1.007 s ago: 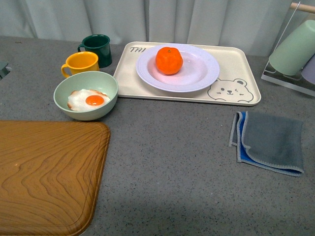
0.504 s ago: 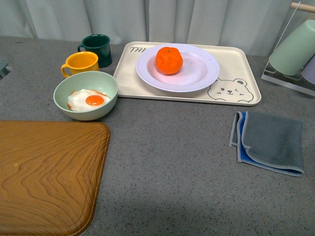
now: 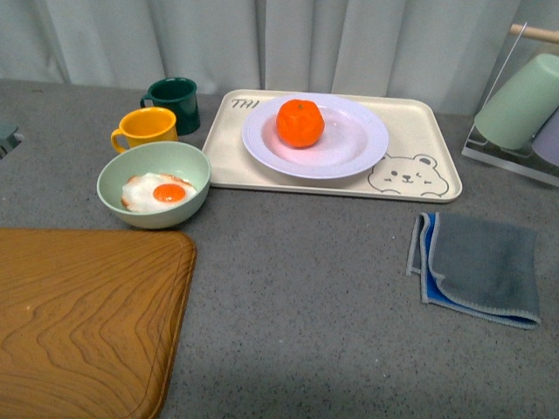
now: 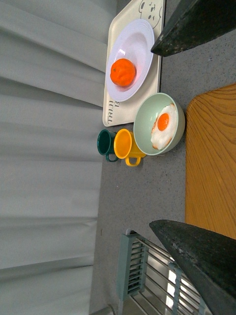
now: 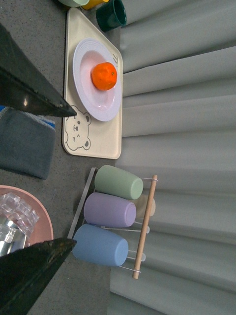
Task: Place orange and plate with both arms
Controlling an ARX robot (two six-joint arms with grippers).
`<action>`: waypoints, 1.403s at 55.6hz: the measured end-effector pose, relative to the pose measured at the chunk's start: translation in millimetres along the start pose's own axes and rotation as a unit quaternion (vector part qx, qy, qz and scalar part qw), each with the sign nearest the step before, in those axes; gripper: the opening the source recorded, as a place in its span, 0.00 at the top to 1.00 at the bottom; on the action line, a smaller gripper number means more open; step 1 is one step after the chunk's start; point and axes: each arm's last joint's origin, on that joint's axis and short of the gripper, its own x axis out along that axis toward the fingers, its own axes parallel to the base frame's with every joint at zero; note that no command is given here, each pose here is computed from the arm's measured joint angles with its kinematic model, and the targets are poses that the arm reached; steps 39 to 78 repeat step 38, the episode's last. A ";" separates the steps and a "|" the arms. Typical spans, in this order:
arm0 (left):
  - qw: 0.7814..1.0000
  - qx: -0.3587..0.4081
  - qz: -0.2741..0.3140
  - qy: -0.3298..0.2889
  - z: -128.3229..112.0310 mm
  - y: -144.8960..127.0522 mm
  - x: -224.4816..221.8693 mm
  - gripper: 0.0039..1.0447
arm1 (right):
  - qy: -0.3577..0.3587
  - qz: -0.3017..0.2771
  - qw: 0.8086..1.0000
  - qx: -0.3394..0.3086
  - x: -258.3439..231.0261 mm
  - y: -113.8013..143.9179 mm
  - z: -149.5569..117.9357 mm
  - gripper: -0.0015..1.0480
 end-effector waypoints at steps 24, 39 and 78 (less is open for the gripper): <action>1.000 0.000 0.000 0.000 0.0 0.0 0.0 0.06 | 0.000 0.000 1.000 0.000 0.0 0.0 0.0 0.09; 1.000 0.000 0.000 0.000 0.0 0.0 0.0 0.06 | 0.000 0.000 1.000 0.000 0.0 0.0 0.0 0.09; 1.000 0.000 0.000 0.000 0.0 0.0 0.0 0.06 | 0.000 0.000 1.000 0.000 0.0 0.0 0.0 0.09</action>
